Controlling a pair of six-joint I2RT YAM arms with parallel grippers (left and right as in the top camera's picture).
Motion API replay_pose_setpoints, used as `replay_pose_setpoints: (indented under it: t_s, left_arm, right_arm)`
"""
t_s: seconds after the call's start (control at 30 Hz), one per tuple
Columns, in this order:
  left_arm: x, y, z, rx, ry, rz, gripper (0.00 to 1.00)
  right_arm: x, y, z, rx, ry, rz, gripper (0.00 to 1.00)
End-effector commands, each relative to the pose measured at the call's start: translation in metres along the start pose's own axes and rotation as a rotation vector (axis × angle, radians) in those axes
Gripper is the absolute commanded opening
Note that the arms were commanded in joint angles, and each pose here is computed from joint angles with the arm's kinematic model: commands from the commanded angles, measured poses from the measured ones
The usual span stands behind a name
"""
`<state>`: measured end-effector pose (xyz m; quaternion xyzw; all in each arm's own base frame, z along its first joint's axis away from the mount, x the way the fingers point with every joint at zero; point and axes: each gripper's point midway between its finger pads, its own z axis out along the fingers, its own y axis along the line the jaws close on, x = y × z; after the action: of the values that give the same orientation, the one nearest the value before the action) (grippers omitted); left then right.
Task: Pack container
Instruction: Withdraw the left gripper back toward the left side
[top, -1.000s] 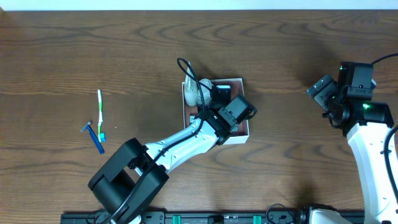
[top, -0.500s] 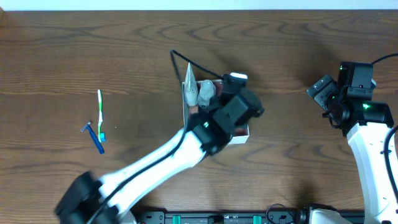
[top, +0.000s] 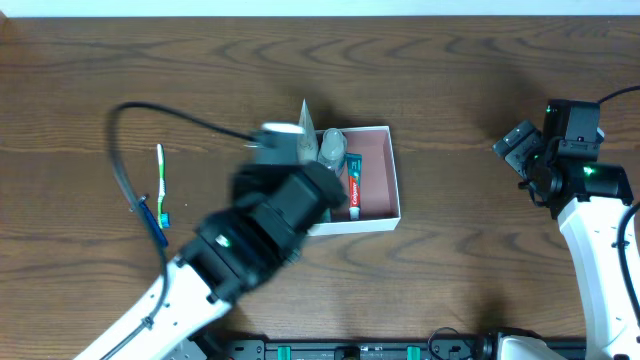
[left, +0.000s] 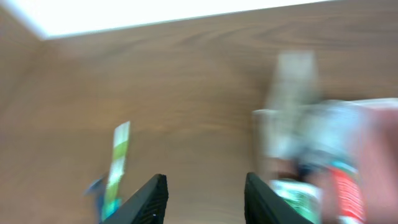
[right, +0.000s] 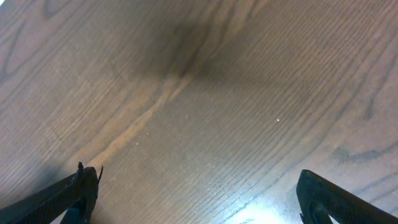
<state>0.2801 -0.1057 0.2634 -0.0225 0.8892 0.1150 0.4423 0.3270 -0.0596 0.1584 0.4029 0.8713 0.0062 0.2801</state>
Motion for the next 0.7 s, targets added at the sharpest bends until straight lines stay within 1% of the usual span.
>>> replay_pose_setpoints:
  t_s: [0.0, 0.13, 0.23, 0.3, 0.5, 0.6, 0.67]
  left_arm:
    - [0.009, 0.053, 0.029, -0.210, 0.040, -0.201, 0.42]
    - [0.033, 0.092, 0.071, -0.311, 0.171, -0.312, 0.43]
    - [0.047, 0.112, 0.103, -0.331, 0.259, -0.338, 0.44]
    - [0.056, 0.120, 0.127, -0.309, 0.326, -0.342, 0.49]
    - [0.095, 0.142, 0.179, -0.257, 0.507, -0.393, 0.55]
    - [0.116, 0.146, 0.197, -0.213, 0.588, -0.362, 0.62]
    - [0.127, 0.143, 0.206, -0.168, 0.629, -0.329, 0.63]
  right_arm:
    - [-0.004, -0.002, -0.004, -0.001, -0.017, -0.001, 0.99]
    - [-0.004, -0.002, -0.004, -0.001, -0.017, -0.001, 0.99]
    - [-0.004, -0.002, -0.004, -0.001, -0.017, -0.001, 0.99]
    - [-0.004, -0.002, -0.004, -0.001, -0.017, -0.001, 0.99]
    - [-0.004, -0.002, -0.004, -0.001, -0.017, -0.001, 0.99]
    - [-0.004, -0.002, -0.004, -0.001, -0.017, -0.001, 0.99]
    - [-0.004, -0.002, -0.004, -0.001, -0.017, -0.001, 0.99]
